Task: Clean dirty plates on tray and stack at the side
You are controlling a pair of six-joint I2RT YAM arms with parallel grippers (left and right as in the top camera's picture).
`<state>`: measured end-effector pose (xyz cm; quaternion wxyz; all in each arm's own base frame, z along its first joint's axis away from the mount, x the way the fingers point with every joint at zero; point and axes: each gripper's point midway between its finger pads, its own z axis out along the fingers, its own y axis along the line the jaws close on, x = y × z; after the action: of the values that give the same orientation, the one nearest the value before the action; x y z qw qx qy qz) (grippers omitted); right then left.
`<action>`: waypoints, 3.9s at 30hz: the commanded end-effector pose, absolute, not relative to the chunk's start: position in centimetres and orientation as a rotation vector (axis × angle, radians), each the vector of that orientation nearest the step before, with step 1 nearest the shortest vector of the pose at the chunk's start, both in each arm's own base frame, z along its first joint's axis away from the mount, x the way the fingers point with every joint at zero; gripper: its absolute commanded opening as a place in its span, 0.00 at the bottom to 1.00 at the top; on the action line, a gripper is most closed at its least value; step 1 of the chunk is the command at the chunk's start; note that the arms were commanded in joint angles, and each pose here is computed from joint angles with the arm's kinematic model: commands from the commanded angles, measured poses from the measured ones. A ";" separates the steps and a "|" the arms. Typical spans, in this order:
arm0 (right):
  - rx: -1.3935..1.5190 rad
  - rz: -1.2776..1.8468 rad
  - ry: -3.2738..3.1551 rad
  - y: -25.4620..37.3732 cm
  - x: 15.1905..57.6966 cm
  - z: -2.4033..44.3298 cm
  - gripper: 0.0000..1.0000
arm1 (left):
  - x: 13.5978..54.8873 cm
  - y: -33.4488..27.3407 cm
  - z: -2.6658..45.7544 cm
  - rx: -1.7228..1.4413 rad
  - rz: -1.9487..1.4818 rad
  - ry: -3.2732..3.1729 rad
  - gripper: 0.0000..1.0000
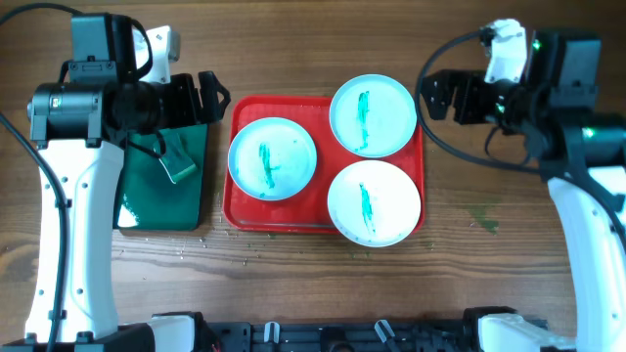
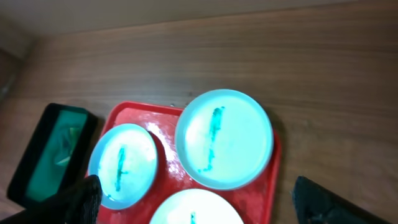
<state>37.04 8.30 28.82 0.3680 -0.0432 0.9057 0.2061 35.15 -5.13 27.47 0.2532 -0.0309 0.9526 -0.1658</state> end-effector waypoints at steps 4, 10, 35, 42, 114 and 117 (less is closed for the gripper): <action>-0.098 0.669 2.476 14.4 39.2 23.6 0.82 | 34.6 -2.3 26.0 -0.540 -0.373 2.646 0.89; -0.159 0.568 2.570 19.8 40.2 18.2 0.79 | 33.9 3.7 22.2 -0.952 -0.080 2.677 0.56; -0.273 0.463 2.733 23.8 40.1 8.7 0.74 | 37.3 6.9 2.6 -1.060 0.192 3.026 0.33; -0.271 0.462 2.738 23.8 40.0 8.6 0.74 | 37.2 6.9 -0.2 -1.018 0.179 3.006 0.32; 0.019 0.693 3.011 28.0 37.4 -1.5 0.04 | 38.9 -8.3 2.3 -0.013 0.005 2.826 0.04; 0.032 0.569 3.008 25.9 38.1 -0.7 0.04 | 38.9 -8.9 1.4 -0.061 -0.004 2.836 0.04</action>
<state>36.63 28.97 0.08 0.0190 -0.0062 0.9692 0.2454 39.07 -9.41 2.86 0.1595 0.0007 0.9867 -0.0300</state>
